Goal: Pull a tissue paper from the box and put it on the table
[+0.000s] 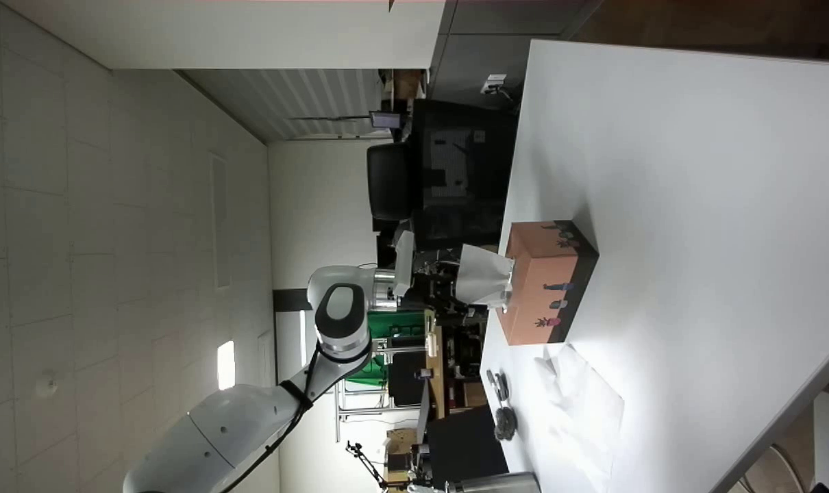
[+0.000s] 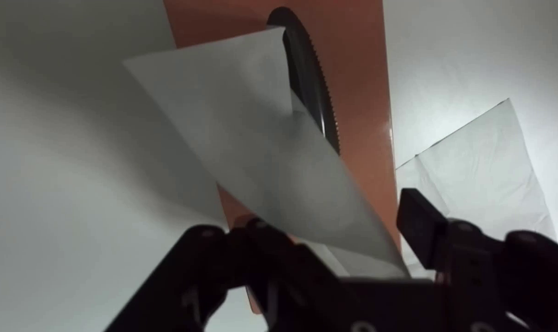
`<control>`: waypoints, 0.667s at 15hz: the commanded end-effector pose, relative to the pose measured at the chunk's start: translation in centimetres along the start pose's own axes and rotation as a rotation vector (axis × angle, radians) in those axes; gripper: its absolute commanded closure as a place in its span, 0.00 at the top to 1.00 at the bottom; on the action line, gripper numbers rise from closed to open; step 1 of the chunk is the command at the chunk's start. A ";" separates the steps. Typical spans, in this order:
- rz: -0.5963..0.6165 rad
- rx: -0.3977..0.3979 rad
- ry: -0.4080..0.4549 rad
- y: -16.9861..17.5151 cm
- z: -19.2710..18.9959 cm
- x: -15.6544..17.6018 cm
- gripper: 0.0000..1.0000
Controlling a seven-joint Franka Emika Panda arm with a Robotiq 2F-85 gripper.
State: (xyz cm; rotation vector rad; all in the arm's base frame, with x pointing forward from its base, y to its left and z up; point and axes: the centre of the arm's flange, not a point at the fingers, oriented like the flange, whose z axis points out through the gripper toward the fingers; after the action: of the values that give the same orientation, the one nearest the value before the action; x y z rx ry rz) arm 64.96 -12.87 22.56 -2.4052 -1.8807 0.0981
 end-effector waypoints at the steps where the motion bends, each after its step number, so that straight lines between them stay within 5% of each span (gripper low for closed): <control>1: 0.062 0.011 -0.009 1.4 -1.3 0.4 0.39; 7: 0.241 0.004 -0.074 0.1 -4.1 0.8 0.00; 10: 0.347 0.025 -0.052 -1.9 -6.8 0.7 0.00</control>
State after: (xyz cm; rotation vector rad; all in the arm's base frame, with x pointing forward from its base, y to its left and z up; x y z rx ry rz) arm 65.66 -12.36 25.88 -2.6303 -1.6005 0.1805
